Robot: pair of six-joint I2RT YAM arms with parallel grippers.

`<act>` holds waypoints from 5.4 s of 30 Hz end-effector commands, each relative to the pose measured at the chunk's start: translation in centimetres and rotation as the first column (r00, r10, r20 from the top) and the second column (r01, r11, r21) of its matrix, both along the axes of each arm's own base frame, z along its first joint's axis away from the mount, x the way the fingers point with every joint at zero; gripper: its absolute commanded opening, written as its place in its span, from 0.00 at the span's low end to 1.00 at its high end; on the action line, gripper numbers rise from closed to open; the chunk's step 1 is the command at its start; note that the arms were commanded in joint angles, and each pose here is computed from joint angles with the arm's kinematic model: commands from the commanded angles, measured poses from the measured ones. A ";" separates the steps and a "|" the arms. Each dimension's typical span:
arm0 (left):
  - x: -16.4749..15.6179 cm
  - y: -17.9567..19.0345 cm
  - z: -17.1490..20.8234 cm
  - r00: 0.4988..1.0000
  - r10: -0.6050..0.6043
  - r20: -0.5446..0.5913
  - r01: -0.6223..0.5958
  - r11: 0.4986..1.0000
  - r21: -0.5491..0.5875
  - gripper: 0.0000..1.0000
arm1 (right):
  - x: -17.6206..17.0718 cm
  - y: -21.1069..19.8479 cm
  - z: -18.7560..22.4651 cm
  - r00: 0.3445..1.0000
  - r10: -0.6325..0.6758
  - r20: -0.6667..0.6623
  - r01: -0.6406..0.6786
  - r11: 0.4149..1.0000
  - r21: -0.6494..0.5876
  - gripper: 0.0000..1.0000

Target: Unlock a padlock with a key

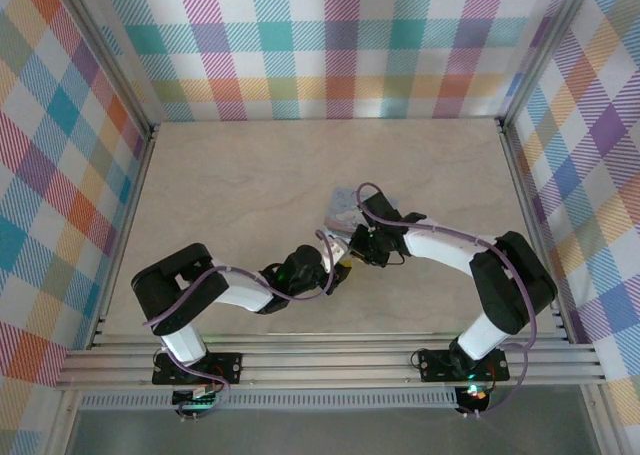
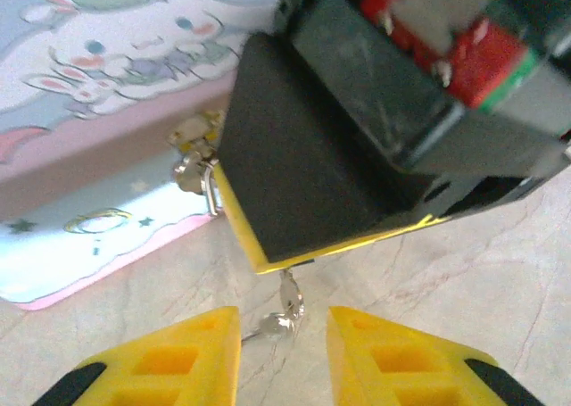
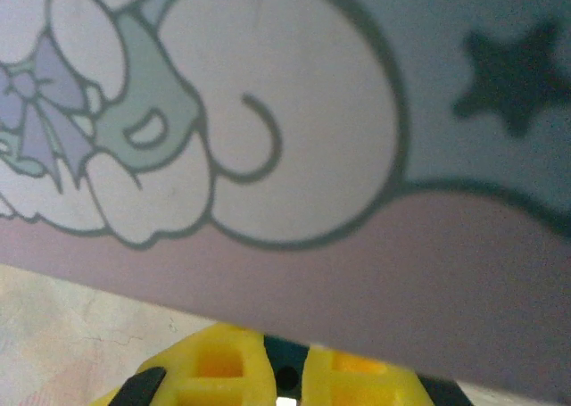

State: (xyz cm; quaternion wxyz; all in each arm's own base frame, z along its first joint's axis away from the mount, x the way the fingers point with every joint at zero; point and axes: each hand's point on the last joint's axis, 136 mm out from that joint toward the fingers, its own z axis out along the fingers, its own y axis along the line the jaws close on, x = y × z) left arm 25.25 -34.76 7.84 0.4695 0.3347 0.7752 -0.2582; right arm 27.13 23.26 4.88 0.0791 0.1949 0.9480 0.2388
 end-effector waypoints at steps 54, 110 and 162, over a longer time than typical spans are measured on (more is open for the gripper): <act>-1.9 2.8 0.9 0.995 0.052 -0.080 -0.053 0.999 -0.007 0.33 | 1.6 -7.6 -2.8 0.952 -0.301 0.059 0.299 0.953 0.050 0.00; 1.8 21.2 12.5 0.727 0.683 -0.078 -0.656 0.723 0.217 1.00 | -2.4 -6.7 4.6 0.955 -0.109 0.276 0.140 0.985 -0.097 0.00; 7.1 30.7 13.9 0.546 0.821 0.171 -0.838 0.535 0.108 1.00 | 14.9 -3.3 17.4 0.712 0.388 0.585 -0.157 0.900 -0.406 0.94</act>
